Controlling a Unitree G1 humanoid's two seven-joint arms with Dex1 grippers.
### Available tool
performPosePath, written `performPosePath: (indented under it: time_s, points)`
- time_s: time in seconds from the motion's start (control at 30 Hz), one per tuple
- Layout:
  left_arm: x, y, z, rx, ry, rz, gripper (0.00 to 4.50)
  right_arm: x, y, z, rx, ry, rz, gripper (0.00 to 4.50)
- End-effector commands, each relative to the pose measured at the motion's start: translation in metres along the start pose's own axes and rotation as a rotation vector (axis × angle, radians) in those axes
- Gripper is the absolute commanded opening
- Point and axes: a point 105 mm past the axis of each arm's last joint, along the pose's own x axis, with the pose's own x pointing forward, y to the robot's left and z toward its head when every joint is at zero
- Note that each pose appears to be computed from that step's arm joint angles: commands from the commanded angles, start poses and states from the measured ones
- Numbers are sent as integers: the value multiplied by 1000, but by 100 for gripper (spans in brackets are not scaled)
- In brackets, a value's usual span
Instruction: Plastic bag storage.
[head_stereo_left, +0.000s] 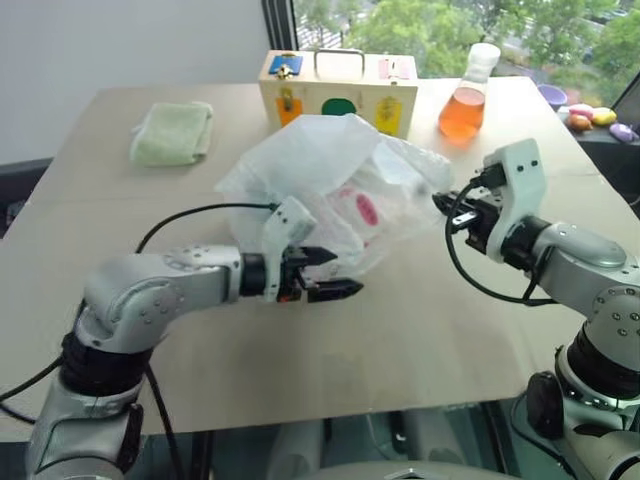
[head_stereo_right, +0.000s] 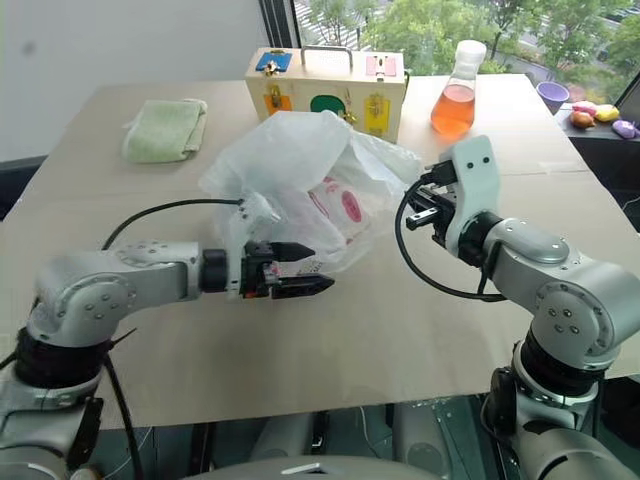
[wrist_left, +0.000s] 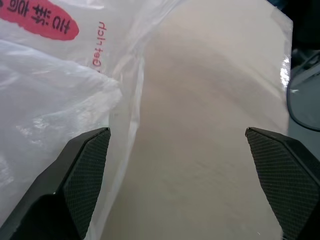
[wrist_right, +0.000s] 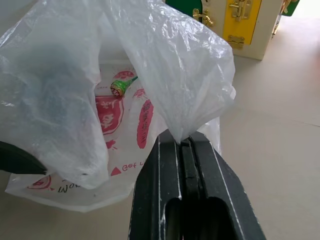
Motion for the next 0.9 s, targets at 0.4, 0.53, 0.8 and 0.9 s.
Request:
performPosePath:
  time_s: [0.4, 0.53, 0.8, 0.9]
  points:
    - [-45, 13, 30, -52, -227, -94, 448, -1, 7, 8, -29, -50, 0, 0]
    - [-45, 24, 35, -32, -191, -36, 448, 1, 7, 8, -24, -53, 9, 0]
    - [-13, 25, 14, 159, -30, 12, 448, 6, 10, 10, -23, -64, 29, 0]
    - [-7, 33, 25, 238, -60, 61, 448, 6, 11, 10, -27, -66, 30, 0]
